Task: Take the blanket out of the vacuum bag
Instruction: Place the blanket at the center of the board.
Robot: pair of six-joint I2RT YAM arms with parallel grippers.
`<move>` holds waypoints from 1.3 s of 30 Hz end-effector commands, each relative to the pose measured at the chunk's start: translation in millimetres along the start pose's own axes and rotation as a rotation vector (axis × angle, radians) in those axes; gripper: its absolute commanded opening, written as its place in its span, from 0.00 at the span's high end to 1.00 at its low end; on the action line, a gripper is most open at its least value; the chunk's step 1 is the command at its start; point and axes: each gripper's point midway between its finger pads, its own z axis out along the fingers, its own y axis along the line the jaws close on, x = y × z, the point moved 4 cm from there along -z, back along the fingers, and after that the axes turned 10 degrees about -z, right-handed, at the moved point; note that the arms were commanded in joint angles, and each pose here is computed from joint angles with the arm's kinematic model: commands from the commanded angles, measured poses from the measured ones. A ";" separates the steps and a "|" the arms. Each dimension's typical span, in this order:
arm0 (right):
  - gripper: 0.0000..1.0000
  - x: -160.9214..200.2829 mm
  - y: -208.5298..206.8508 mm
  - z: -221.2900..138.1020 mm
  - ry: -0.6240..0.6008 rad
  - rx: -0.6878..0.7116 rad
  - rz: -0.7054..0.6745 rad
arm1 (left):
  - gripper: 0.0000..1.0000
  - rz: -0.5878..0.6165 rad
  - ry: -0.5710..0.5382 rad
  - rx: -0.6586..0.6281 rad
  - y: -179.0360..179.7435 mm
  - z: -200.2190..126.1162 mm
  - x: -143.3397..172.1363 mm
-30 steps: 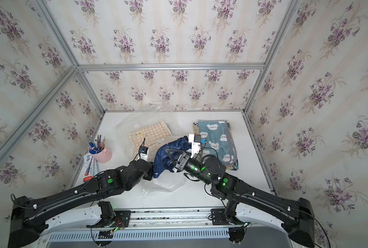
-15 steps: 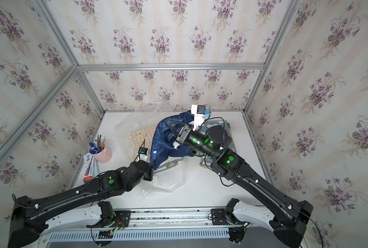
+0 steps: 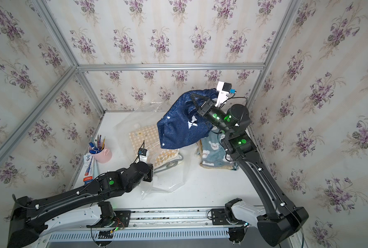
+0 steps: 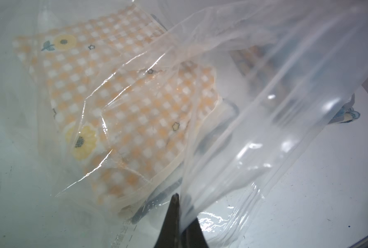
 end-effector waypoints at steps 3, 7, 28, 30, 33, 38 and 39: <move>1.00 -37.5 -12.4 -11.3 -0.048 -0.042 -0.034 | 0.93 -0.004 -0.021 0.010 2.0 -3.7 -2.8; 1.00 -45.0 -45.5 -24.4 -0.060 -0.003 0.019 | 0.93 0.001 -0.036 0.005 4.3 -4.9 -4.3; 1.00 5.2 -156.0 -72.9 -0.039 0.220 0.160 | 0.93 0.035 -0.011 0.012 0.7 5.9 4.4; 1.00 -6.9 -160.2 -62.0 -0.046 0.214 0.136 | 0.93 0.039 -0.006 0.017 -2.7 8.2 4.1; 1.00 -27.2 -162.3 -43.2 -0.044 0.178 0.115 | 0.93 0.045 -0.008 0.023 -7.8 8.8 0.6; 1.00 -21.0 -176.4 -53.2 -0.080 0.282 0.145 | 0.93 0.043 -0.012 0.031 -10.2 8.4 -1.0; 1.00 -5.4 -190.6 -64.8 -0.086 0.358 0.177 | 0.93 0.041 -0.010 0.030 -9.4 9.1 0.0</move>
